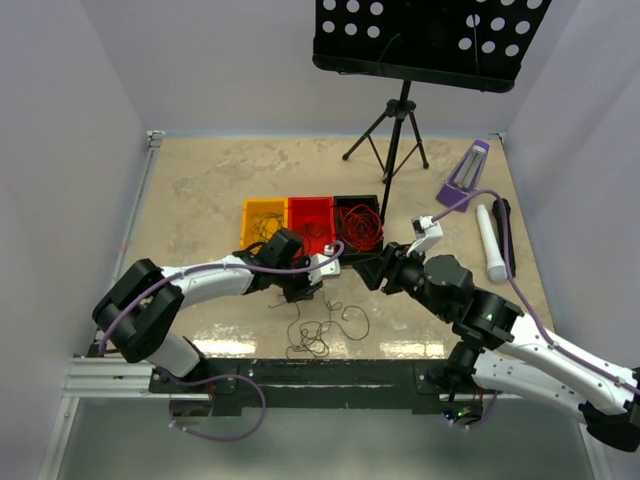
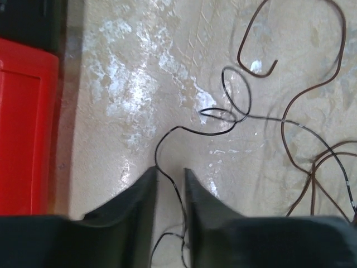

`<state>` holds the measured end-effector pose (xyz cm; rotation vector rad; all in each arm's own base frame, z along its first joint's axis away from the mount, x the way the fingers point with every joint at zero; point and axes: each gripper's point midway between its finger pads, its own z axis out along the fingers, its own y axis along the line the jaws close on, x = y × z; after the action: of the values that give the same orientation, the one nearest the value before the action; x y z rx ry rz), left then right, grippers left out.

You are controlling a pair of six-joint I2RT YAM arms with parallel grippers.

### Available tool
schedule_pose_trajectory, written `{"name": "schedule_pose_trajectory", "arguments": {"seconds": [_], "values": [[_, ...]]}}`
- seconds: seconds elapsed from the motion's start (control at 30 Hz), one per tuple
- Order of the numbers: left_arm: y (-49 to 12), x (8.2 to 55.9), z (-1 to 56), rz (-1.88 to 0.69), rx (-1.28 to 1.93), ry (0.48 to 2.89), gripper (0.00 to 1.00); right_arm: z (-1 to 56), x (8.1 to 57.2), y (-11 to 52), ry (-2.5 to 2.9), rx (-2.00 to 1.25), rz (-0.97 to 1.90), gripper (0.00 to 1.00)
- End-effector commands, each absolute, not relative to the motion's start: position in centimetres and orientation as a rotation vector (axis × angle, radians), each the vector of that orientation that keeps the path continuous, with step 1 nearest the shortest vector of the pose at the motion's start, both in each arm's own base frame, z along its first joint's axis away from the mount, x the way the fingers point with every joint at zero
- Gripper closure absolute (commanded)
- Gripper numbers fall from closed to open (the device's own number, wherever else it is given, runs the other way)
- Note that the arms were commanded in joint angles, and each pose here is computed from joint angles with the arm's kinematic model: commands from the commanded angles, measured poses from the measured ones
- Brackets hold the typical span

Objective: Untangle the cables
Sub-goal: Untie the cable, then place the cable in the bin.

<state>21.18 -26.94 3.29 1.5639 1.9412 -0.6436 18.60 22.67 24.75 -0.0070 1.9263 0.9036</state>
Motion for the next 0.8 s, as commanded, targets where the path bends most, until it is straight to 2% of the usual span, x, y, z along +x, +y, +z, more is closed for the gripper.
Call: {"name": "schedule_pose_trajectory", "arguments": {"seconds": [0.0, 0.03, 0.17, 0.33, 0.57, 0.77], "values": [[-27.3, 21.2, 3.3, -0.62, 1.606, 1.932, 0.9, 26.9, 18.8, 21.8, 1.87, 0.034, 0.908, 0.45], [-27.4, 21.3, 3.5, -0.623, 1.606, 1.925, 1.0, 27.0, 18.8, 21.7, 1.867, 0.037, 0.908, 0.44], [-28.2, 22.1, 5.9, -0.622, 1.572, 1.894, 1.0, 26.2, 18.6, 21.9, 1.885, 0.027, 0.908, 0.44], [-29.7, 24.0, 14.1, -0.619, 1.44, 1.808, 1.0, 25.1, 17.9, 23.1, 1.906, -0.017, 0.975, 0.39], [-29.5, 22.7, 25.1, -0.68, 1.353, 1.619, 1.0, 24.9, 16.8, 24.8, 1.874, -0.109, 1.082, 0.28], [-27.9, 21.5, 30.4, -0.653, 1.279, 1.482, 1.0, 26.7, 15.6, 26.1, 1.794, -0.202, 1.196, 0.13]]}}
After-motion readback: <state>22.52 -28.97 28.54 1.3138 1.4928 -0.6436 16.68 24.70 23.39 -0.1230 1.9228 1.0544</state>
